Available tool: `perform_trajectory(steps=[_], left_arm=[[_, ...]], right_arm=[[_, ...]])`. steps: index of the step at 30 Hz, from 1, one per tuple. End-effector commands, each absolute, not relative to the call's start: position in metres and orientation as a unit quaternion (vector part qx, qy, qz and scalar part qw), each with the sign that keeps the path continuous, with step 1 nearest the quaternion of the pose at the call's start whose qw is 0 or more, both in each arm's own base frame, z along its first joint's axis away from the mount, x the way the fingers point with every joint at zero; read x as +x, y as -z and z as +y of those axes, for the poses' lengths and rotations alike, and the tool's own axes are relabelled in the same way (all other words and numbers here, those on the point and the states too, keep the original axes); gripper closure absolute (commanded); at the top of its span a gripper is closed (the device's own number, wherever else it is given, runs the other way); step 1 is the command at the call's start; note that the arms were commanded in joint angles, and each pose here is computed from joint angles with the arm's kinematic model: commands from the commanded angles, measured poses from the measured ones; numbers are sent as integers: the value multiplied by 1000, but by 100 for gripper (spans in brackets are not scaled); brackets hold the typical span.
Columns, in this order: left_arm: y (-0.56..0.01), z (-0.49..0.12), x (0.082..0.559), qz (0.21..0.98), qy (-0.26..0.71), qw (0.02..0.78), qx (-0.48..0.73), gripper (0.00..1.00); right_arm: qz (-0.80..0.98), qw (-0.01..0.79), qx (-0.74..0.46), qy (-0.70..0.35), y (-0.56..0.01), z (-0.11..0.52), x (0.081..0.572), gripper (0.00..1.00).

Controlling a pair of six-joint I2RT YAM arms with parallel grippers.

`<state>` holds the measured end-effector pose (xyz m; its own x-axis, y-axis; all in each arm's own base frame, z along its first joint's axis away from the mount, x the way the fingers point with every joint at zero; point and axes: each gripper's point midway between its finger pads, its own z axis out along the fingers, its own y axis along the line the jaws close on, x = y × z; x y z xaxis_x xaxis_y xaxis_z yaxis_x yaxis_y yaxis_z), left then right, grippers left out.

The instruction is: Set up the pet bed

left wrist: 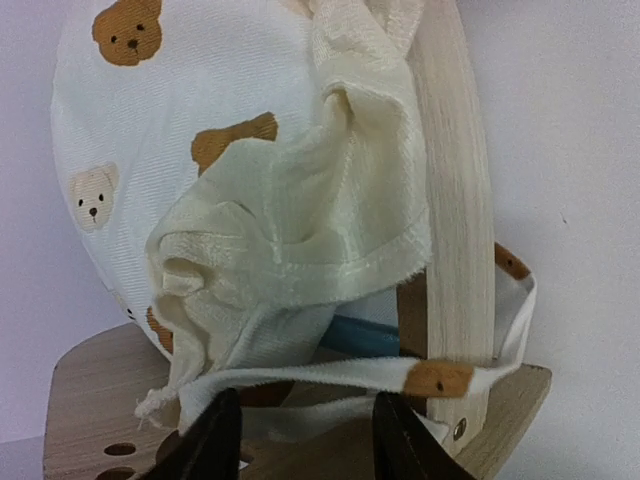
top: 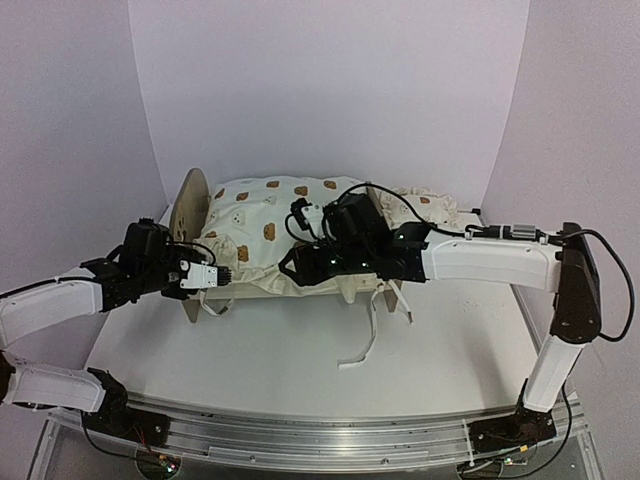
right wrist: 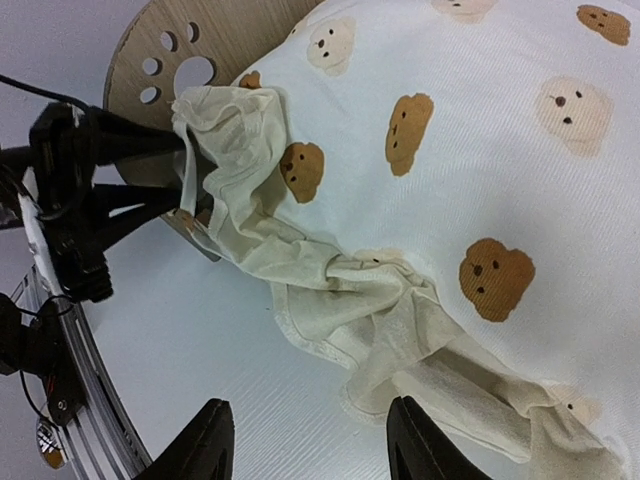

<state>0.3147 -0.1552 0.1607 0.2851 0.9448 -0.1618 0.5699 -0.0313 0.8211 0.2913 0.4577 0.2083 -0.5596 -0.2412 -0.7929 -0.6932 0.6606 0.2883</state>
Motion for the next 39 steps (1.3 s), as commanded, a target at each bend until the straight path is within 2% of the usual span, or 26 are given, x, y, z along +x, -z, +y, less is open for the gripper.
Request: perform_trajectory(steps=[1, 2, 5, 9, 11, 13, 16, 19, 21, 26, 32, 39], left_arm=[[-177, -167, 265, 607, -68, 376, 697, 40], [-175, -167, 253, 611, -45, 361, 703, 34], [-173, -165, 233, 612, -12, 330, 719, 26], [-169, -166, 193, 591, 64, 268, 758, 21], [-173, -171, 189, 590, 85, 265, 758, 20], [-183, -182, 205, 597, 83, 296, 741, 22], [-197, -201, 240, 621, 82, 348, 697, 29], [-199, -214, 272, 655, 74, 364, 658, 35], [-189, -215, 288, 668, 57, 356, 651, 35], [-158, -211, 313, 663, 6, 334, 670, 29], [-140, -216, 335, 677, -6, 307, 669, 28], [-90, -208, 309, 682, 27, 226, 695, 45]], right_arm=[[815, 387, -281, -328, -234, 455, 283, 48], [814, 386, -282, -329, -234, 456, 282, 48], [813, 382, -286, -335, -233, 459, 281, 48], [811, 377, -290, -340, -233, 459, 278, 48], [812, 377, -289, -340, -232, 457, 277, 48], [814, 376, -286, -338, -231, 454, 276, 48], [817, 373, -282, -338, -228, 452, 274, 48], [818, 371, -280, -338, -226, 450, 274, 48], [819, 372, -279, -336, -225, 448, 273, 48], [821, 375, -277, -331, -222, 444, 273, 47], [821, 371, -276, -335, -217, 445, 272, 47], [821, 356, -283, -345, -204, 446, 265, 47]])
